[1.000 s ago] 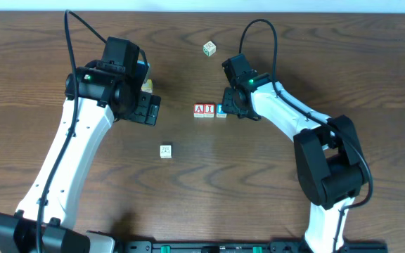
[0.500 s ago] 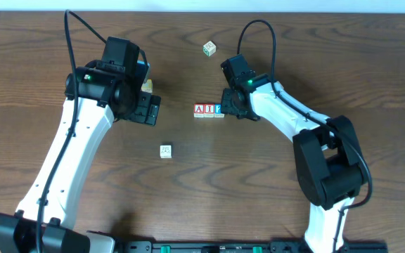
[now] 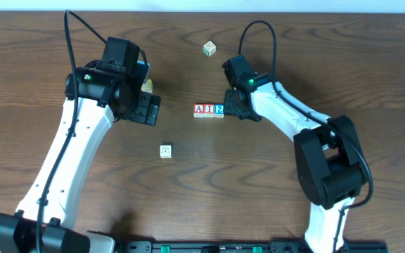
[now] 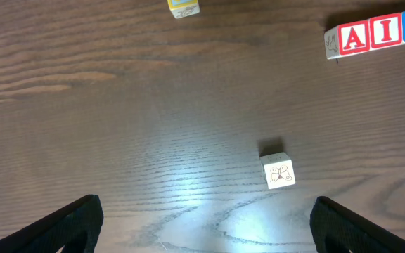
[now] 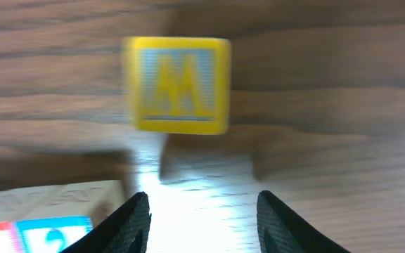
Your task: Spell out Ai2
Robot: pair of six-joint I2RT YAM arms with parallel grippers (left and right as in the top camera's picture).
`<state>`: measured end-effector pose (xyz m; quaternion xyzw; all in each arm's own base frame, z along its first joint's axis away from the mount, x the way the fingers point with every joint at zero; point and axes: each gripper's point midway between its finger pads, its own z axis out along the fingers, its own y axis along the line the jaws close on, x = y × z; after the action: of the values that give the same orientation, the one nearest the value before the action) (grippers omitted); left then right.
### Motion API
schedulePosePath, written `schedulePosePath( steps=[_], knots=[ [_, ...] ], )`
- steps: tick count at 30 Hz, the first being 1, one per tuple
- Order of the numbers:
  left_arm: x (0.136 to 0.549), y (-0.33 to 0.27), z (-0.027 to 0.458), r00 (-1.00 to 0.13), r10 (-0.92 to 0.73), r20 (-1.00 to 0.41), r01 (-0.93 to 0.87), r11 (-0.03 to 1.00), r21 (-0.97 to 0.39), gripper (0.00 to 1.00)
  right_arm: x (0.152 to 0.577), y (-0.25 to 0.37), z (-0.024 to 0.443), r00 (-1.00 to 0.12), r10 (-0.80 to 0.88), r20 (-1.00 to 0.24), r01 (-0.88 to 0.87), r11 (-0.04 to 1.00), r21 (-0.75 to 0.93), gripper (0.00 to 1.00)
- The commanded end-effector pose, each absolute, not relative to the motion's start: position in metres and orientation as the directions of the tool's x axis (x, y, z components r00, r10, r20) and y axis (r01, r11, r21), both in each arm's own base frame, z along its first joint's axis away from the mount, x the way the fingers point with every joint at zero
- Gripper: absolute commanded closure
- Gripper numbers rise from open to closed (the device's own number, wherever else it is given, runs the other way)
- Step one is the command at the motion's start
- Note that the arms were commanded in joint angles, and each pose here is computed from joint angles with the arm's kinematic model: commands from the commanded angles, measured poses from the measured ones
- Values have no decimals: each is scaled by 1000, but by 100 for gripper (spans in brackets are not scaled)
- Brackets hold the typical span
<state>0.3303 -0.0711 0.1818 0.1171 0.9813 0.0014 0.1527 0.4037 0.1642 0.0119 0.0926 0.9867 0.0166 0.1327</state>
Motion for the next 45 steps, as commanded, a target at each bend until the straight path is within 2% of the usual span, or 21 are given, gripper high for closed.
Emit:
schedulePosePath(
  steps=[1,4,8,9,10,13,15,18,20,26,32,36,41,45],
  knots=[
    [331,-69,179,-927,240,-289,235,971,52,5,410,135,32,-926,202,-319,217,976,-10,50],
    [331,-69,179,-927,240,-289,235,971,52,4,409,126,67,-915,166,-367,185,983,-17,34],
    [331,-69,179,-927,240,-289,235,971,52,4,401,122,115,-899,58,-435,75,997,-23,18],
    [331,-69,179,-927,240,-289,235,971,52,5,398,121,127,-889,22,-458,40,999,-29,6],
    [331,-69,179,-927,240,-289,235,971,52,5,394,118,139,-877,-6,-481,11,999,-34,1],
    [331,-69,179,-927,240,-289,235,971,52,5,381,107,166,-826,-39,-562,-28,999,-28,1],
    [331,-69,179,-927,240,-289,235,971,52,5,369,107,176,-778,-229,-585,-202,973,-112,1],
    [331,-69,179,-927,240,-289,235,971,52,5,355,123,196,-602,-462,-652,-455,869,-196,1],
    [331,-69,179,-927,240,-289,235,971,52,5,348,135,212,-488,-462,-740,-515,837,-183,1],
    [331,-69,179,-927,240,-289,235,971,52,5,335,121,227,-355,-408,-841,-443,866,-233,1],
    [331,-69,179,-927,240,-289,235,971,52,5,309,68,207,-367,-332,-869,-341,917,-206,1],
    [331,-69,179,-927,240,-289,235,971,52,5,299,55,225,-246,-298,-922,-277,934,-228,1],
    [331,-69,179,-927,240,-289,235,971,52,5,285,61,202,-165,-271,-948,-300,930,-213,1],
    [331,-69,179,-927,240,-289,235,971,52,5,280,70,219,-3,-245,-970,-321,919,-231,1]
  ],
)
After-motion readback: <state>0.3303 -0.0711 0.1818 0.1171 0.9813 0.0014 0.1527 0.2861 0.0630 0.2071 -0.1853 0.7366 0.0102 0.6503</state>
